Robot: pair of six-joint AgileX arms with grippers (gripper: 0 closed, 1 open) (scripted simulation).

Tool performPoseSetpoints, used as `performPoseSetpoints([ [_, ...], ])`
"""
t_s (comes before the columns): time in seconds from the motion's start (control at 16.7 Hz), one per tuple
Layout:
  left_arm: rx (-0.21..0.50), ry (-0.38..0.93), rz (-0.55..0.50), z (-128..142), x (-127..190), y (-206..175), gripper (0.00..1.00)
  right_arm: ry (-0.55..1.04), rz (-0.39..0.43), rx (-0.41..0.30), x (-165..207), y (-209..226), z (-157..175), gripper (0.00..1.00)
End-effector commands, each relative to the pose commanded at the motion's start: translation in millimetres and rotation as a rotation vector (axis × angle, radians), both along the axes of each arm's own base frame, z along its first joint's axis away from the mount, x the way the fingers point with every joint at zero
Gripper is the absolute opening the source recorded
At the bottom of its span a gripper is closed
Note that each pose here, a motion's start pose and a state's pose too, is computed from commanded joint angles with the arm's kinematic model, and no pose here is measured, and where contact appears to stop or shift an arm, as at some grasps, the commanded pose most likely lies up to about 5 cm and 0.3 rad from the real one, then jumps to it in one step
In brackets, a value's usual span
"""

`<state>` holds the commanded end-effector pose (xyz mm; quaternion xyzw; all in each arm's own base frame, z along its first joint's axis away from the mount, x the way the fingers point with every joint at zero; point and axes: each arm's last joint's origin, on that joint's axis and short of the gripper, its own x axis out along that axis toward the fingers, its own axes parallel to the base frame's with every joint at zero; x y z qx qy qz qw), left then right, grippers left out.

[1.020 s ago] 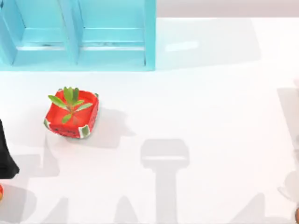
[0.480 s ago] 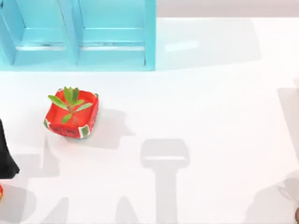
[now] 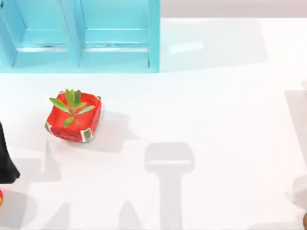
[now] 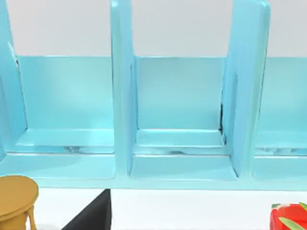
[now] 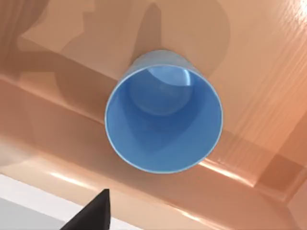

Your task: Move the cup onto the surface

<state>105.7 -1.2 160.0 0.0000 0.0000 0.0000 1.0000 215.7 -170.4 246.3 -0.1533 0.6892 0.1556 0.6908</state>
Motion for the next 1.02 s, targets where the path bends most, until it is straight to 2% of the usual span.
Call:
performPoseSetpoints([
  [0.3, 0.000, 0.000, 0.000, 0.0, 0.0, 0.0, 1.00, 0.000, 0.002, 0.000, 1.8, 0.4, -4.5, 1.00],
  [0.78, 0.000, 0.000, 0.000, 0.0, 0.0, 0.0, 1.00, -0.003, 0.001, 0.001, 12.7, -3.4, -80.7, 1.00],
  [1.02, 0.000, 0.000, 0.000, 0.0, 0.0, 0.0, 1.00, 0.000, 0.000, 0.001, 1.9, 0.1, -99.0, 1.00],
])
